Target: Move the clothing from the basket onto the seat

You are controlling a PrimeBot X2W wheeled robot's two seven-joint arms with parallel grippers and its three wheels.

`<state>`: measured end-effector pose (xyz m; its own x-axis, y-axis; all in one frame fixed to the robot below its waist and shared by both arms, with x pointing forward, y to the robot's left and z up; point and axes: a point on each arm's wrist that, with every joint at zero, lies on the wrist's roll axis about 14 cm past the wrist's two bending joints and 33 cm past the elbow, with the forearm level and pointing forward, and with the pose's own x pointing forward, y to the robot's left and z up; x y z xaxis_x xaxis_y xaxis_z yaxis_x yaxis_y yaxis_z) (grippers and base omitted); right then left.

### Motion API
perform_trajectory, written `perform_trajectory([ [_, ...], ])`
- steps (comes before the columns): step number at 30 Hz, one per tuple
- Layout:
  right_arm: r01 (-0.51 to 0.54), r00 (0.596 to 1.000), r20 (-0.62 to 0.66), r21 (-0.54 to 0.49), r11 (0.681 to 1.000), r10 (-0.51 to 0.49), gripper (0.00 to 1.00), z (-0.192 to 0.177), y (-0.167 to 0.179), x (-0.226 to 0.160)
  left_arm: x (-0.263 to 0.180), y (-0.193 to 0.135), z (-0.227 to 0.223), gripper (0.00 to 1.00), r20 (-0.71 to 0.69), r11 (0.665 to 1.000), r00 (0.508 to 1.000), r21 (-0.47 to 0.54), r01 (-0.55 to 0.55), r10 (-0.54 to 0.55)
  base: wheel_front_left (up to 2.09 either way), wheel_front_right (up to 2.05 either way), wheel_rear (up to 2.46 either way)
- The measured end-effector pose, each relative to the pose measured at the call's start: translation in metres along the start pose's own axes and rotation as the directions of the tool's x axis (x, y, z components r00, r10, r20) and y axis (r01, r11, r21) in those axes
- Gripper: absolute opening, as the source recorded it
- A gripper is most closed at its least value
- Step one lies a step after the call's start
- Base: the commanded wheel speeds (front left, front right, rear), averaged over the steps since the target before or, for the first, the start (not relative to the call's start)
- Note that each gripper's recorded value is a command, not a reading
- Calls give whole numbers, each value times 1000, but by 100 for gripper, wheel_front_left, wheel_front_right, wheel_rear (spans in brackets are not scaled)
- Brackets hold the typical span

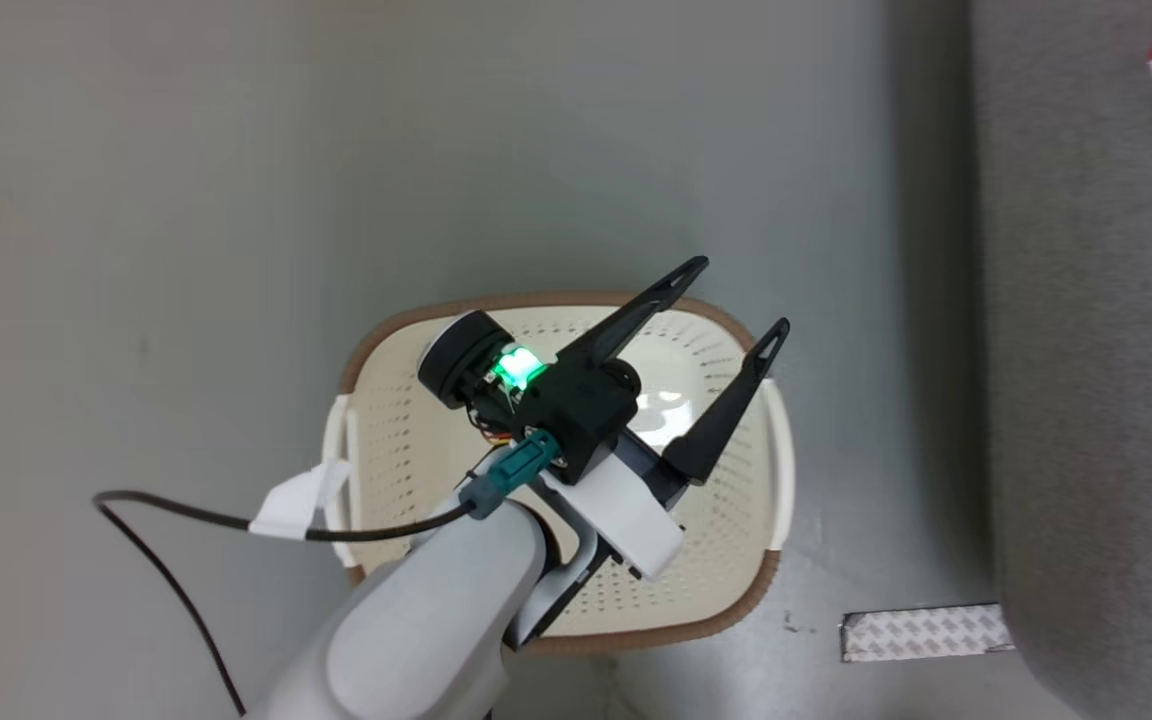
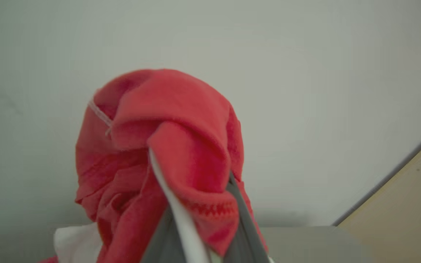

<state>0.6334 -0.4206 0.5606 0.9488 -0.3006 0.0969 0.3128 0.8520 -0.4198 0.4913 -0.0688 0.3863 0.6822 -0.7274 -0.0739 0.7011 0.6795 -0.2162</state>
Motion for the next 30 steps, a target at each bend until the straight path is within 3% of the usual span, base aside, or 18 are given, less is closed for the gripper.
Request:
perform_trajectory([
  [3, 20, 985, -171, 26, 999, -15, 0, -61, 8, -4, -7, 14, -11, 100, -24, 999, 999, 0, -42, 42, 0, 0, 0],
  [6, 26, 943, -334, 47, 999, -9, 0, -117, 20, -25, -13, 23, -15, 100, -35, 997, 997, 5, -74, 74, 0, 0, 0],
  [9, 53, 910, -414, 70, 996, -20, 2, -141, 19, -45, -17, 24, -13, 100, -32, 995, 995, 9, -95, 95, 0, 0, 0],
  [11, 74, 902, -430, 79, 994, -33, 42, -145, 14, -51, -19, 24, -9, 100, -26, 994, 994, 8, -104, 105, 0, 0, 0],
  [12, 76, 897, -440, 87, 993, -30, 82, -148, 16, -55, -19, 23, -7, 100, -24, 994, 994, 8, -107, 107, 0, 0, 0],
  [13, 78, 895, -445, 97, 992, -26, 100, -149, 18, -58, -20, 22, -6, 100, -22, 994, 994, 8, -108, 109, 0, 0, 0],
  [20, 76, 896, -444, 103, 992, -23, 100, -135, 12, -78, -25, 14, 13, 100, 3, 993, 993, 17, -119, 119, 0, 0, 0],
  [30, 33, 954, -301, 97, 995, -3, 100, -91, -10, -122, -58, 14, 44, 100, 46, 972, 970, -8, -237, 237, 0, 0, 0],
])
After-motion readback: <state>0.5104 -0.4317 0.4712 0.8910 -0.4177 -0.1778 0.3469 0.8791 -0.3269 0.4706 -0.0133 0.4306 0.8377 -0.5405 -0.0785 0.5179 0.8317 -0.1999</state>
